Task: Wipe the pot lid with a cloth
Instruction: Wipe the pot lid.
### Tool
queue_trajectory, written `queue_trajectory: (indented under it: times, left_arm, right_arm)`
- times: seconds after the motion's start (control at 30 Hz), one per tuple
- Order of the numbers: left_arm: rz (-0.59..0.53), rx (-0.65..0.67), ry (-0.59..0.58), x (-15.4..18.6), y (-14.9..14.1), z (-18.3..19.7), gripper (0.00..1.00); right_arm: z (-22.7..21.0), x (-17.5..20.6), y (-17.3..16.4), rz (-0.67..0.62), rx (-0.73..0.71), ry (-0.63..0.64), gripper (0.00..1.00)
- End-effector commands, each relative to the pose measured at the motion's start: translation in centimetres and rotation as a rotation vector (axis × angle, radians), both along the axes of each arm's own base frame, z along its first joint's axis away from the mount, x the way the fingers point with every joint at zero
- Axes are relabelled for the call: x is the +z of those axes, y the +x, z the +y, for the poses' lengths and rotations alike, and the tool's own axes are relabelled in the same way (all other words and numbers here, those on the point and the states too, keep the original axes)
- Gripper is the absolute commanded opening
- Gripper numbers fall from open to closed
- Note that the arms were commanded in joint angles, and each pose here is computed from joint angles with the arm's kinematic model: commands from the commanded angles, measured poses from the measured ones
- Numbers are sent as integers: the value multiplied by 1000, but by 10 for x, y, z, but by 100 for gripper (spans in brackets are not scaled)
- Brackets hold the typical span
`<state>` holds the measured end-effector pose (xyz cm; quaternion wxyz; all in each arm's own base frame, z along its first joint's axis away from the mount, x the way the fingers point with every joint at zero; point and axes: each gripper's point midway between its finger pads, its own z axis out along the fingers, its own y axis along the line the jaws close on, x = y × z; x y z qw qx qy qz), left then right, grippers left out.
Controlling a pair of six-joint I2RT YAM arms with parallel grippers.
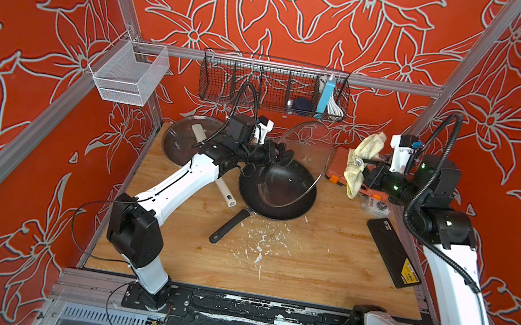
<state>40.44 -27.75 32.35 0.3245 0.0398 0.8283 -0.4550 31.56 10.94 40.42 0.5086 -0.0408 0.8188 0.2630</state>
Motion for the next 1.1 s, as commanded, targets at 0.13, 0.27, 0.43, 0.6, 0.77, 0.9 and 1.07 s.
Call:
queue_trajectory:
  times: [0.13, 0.27, 0.43, 0.6, 0.77, 0.9, 1.07]
  left_arm:
    - [-391, 1, 247, 34, -11, 10, 0]
    - [-462, 1, 330, 35, -18, 4, 0]
    - [-493, 16, 380, 37, -24, -2, 0]
    - [-488, 25, 357, 42, -29, -7, 0]
    - [-466, 30, 321, 43, -30, -11, 0]
    - [-440, 46, 296, 43, -29, -13, 0]
    - [-424, 41, 283, 41, -29, -15, 0]
  right_arm:
    - [-1, -39, -20, 70, 24, -275, 0]
    - [17, -47, -20, 82, 76, -358, 0]
    - [41, -58, -11, 103, 117, -424, 0]
    - [64, -76, -5, 140, 172, -437, 0]
    - [87, -97, -9, 181, 236, -433, 0]
    - [109, -106, -18, 195, 299, -428, 0]
    - [134, -110, -28, 197, 372, -412, 0]
